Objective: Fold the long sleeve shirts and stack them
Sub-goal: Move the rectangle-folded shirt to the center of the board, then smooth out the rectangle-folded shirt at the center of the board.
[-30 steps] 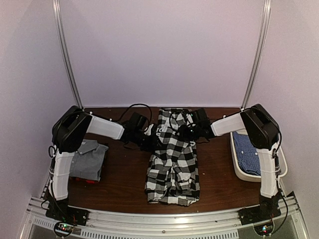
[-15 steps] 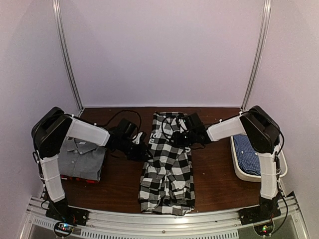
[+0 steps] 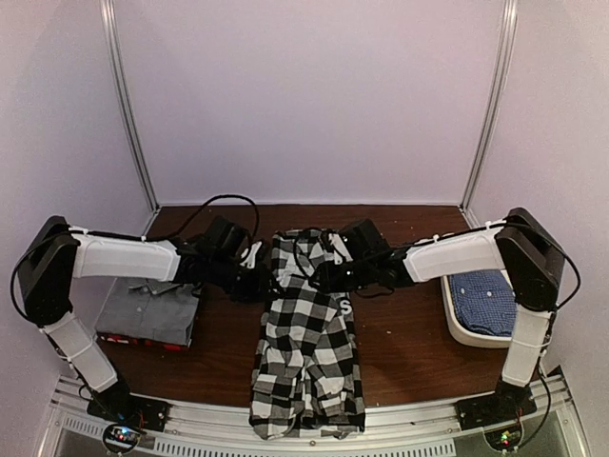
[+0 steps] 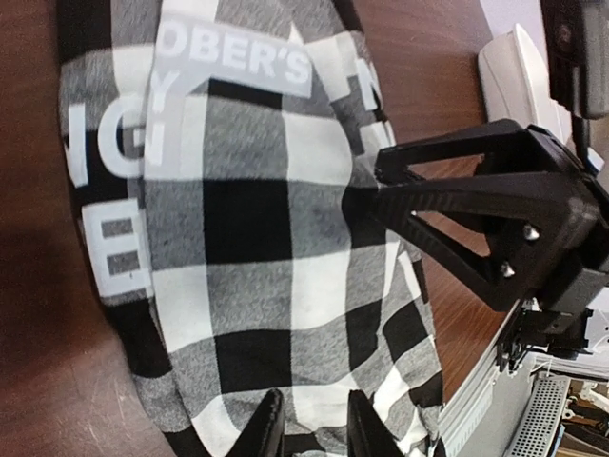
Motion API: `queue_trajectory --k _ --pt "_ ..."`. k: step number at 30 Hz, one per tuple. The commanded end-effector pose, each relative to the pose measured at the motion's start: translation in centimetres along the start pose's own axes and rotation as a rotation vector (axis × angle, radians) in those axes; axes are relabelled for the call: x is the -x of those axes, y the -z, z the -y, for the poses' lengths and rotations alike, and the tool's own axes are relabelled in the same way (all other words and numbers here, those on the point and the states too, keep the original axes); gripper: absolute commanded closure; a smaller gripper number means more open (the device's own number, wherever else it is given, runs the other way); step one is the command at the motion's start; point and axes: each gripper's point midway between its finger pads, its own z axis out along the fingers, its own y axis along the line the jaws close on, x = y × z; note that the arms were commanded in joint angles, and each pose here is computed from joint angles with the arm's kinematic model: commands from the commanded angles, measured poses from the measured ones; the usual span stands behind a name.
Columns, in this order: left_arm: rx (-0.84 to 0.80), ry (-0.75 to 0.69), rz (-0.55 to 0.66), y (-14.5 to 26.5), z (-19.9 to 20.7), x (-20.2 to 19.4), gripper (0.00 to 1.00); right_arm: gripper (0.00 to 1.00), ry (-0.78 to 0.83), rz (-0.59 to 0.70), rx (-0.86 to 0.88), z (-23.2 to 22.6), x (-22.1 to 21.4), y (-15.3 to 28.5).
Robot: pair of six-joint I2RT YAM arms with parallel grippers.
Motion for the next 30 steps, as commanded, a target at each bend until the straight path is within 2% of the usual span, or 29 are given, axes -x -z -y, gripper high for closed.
queue_trajectory --k 1,6,11,20,25,30 --pt "-0.018 -0.052 0.077 0.2 1.3 4.3 0.76 0.63 -0.010 0.162 -0.004 -0.6 6.5 4.4" --pt "-0.050 -0.070 0.128 -0.9 1.3 9.1 0.76 0.63 -0.056 0.217 0.014 1.7 10.7 5.6" --pt "-0.071 -0.088 0.139 -3.1 0.6 13.0 0.77 0.64 -0.043 0.173 0.054 1.8 11.9 3.2" --pt "0.044 -0.076 0.144 -6.9 -7.5 17.7 0.78 0.70 -0.055 0.112 0.139 2.1 12.5 -1.7" --pt "0.120 -0.083 0.156 -8.3 -11.5 20.5 0.79 0.71 -0.086 0.070 0.110 5.5 12.8 -5.1" --pt "0.141 -0.069 0.176 -8.4 -13.1 22.1 0.79 0.70 -0.134 0.054 0.094 9.4 13.5 -7.2"
